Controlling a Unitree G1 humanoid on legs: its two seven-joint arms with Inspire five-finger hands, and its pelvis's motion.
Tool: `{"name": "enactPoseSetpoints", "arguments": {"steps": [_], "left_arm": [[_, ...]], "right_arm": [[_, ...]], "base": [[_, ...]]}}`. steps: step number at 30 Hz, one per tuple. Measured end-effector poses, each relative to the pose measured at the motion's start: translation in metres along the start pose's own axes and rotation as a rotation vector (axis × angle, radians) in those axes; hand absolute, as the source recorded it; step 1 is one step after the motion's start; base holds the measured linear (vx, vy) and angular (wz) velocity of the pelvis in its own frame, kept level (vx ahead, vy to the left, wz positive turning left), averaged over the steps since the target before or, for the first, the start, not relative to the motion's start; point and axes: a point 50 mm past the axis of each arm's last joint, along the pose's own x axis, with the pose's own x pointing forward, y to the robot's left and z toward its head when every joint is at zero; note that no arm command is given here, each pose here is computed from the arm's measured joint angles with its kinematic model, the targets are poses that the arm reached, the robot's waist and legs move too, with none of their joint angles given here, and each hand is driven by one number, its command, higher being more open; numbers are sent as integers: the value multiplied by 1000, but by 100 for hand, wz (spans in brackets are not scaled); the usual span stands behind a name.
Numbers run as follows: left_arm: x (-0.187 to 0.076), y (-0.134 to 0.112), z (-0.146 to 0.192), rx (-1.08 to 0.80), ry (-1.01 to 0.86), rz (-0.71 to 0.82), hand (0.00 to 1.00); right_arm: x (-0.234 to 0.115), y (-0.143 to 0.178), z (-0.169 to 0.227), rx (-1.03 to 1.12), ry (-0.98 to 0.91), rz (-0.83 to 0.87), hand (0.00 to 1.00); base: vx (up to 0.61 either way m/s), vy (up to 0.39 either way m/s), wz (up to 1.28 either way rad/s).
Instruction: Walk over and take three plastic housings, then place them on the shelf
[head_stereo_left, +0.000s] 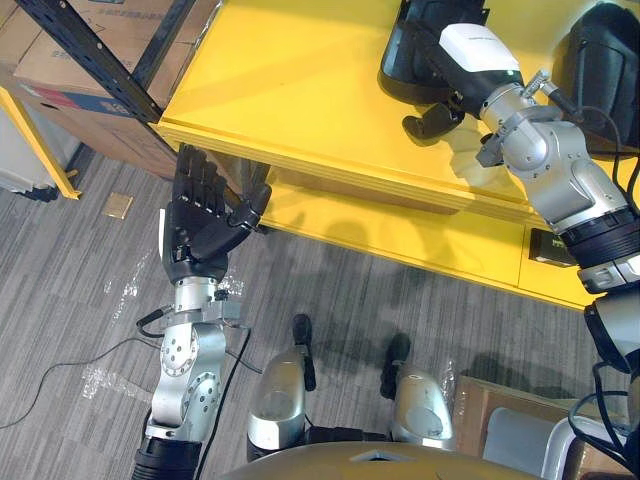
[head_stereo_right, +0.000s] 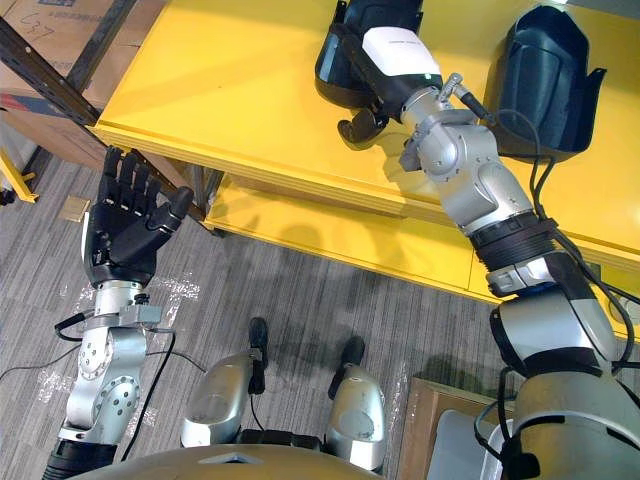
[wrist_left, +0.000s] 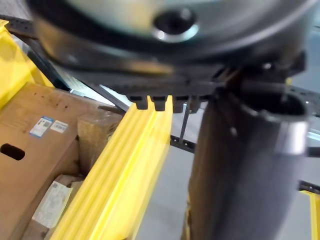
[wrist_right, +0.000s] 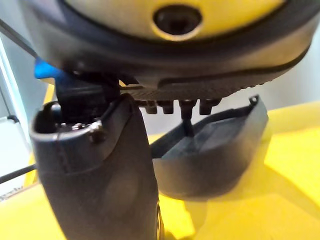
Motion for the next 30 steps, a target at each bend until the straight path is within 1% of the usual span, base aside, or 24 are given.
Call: {"name": "enactPoseSetpoints", "arguments": {"steps": [4,8,10,12,15,17,18,19,21,24,26,30], "left_arm": [[-1,0,-1,1,5,-4,100],[-3,2,-2,2,14,8,100],[-6,4,-4,6,27,21,100],[-9,7,-7,12,46,35,100],[-9,9,-10,15,57,43,100],[-9,8,-10,14,60,41,100],[-9,8,-11,13,62,38,100],[-10,6,-12,11,71,33,100],[-10,5,-14,10,90,30,100],[-10,-2,-20,-6,119,3,100],[-9,-8,-22,-17,126,-14,100],[-4,-15,-22,-28,124,-39,100]], "right_arm": [[-4,-21,16,13,-88,-120,100],[-24,-43,25,91,-147,-294,100],[-33,-50,27,118,-164,-345,100],[-43,-49,23,170,-153,-367,100],[-62,-36,6,312,-58,-368,100],[-72,-16,-9,524,57,-376,100],[-75,-9,-12,577,90,-379,100],[-79,6,-17,655,149,-376,100],[-83,27,-19,734,202,-357,100],[-88,50,-13,863,247,-367,100],[-87,54,-9,923,246,-390,100],[-85,56,0,964,209,-419,100]], "base": [[0,1,-7],[8,4,-9],[28,3,-4],[37,-1,-1],[47,-5,-6],[7,0,-10],[-8,3,-11],[-10,4,-10],[-16,2,-8],[-17,3,-13],[-14,8,-9],[0,0,0]]}}
